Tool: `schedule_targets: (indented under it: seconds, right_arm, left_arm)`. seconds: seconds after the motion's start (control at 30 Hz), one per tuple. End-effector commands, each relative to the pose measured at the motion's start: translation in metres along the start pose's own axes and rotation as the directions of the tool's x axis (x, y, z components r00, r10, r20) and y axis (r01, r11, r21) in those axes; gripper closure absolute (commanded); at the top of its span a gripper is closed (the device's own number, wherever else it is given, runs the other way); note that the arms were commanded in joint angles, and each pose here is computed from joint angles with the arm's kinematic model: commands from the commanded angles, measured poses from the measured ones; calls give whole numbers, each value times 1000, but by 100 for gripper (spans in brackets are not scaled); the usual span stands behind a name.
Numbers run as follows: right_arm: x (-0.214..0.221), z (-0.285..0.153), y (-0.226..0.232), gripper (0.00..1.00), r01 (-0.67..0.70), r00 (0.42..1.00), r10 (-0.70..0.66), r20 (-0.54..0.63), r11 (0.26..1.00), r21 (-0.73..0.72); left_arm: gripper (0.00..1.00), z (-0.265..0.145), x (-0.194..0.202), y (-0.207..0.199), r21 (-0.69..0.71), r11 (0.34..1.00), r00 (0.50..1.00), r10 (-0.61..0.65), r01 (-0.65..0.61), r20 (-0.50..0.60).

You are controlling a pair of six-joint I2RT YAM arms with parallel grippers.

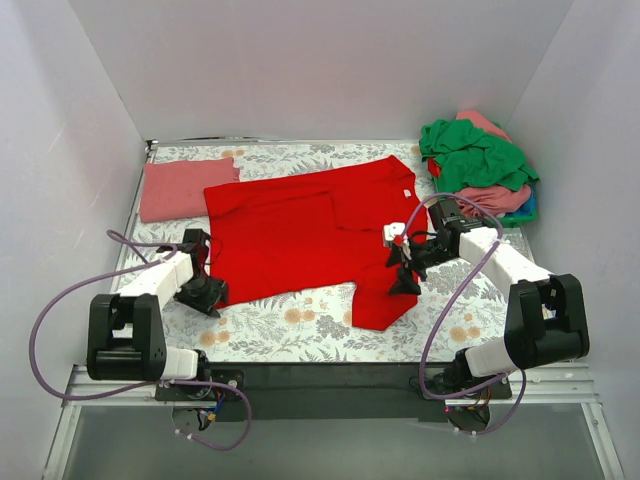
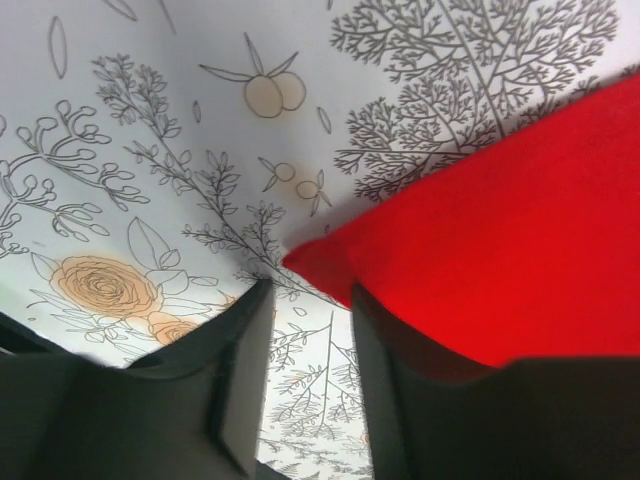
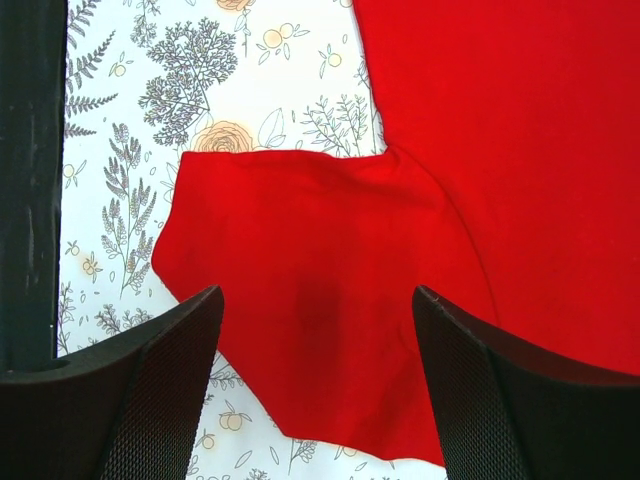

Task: Fold and stack the t-shirts
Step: Fold the tshirt

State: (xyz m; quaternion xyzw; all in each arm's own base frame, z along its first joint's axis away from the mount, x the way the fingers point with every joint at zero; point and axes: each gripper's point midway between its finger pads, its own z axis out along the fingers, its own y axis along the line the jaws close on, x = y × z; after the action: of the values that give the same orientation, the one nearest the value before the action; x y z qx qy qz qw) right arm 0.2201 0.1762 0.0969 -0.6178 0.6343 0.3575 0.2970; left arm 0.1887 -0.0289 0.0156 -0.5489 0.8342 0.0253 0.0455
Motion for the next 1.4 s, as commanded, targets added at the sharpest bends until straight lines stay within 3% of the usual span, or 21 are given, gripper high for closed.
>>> schedule_targets:
  seconds: [0.0, 0.1, 0.37, 0.67, 0.93, 1.07, 1.17, 1.23, 1.27, 1.3, 1.37]
  right_arm:
    - [-4, -4, -7, 18, -1, 1000, 1, 13, 1000, 18]
    - [-2, -5, -6, 18, -3, 1000, 3, 8, 1000, 21]
    - [4, -11, 20, 18, 89, 996, -89, -20, 996, -12]
    - [29, 24, 94, 27, 181, 950, -238, -203, 948, -262]
    - [65, 33, 70, 34, 207, 877, -257, -407, 964, -164]
    - [71, 41, 58, 38, 211, 873, -237, -427, 971, -109]
    - [79, 44, 59, 54, 203, 861, -229, -454, 973, -107]
    - [82, 43, 59, 76, 192, 851, -218, -479, 976, -103]
    - [78, 43, 56, 79, 200, 851, -222, -477, 975, -96]
    - [75, 40, 56, 90, 208, 847, -229, -479, 973, -98]
    - [56, 37, 45, 99, 252, 849, -259, -460, 965, -78]
  left_arm:
    - [68, 8, -12, -7, 0, 1000, 998, -12, 12, 58]
    - [84, 14, -14, -1, -40, 999, 998, -1, 4, 69]
    - [99, 9, -19, -8, 26, 999, 994, 33, -36, 104]
    - [100, -3, -18, -22, 124, 991, 994, 42, -55, 105]
    - [100, 1, -11, -24, 149, 987, 996, 55, -66, 76]
    - [100, -1, -11, -27, 160, 985, 996, 60, -71, 72]
    - [100, -3, -12, -29, 169, 983, 995, 57, -69, 76]
    - [100, -4, -11, -30, 174, 982, 995, 60, -72, 74]
    - [100, -4, -11, -30, 176, 982, 996, 59, -70, 72]
    - [100, -4, -10, -30, 178, 981, 996, 60, -72, 71]
    - [100, -5, -9, -30, 184, 980, 996, 61, -72, 66]
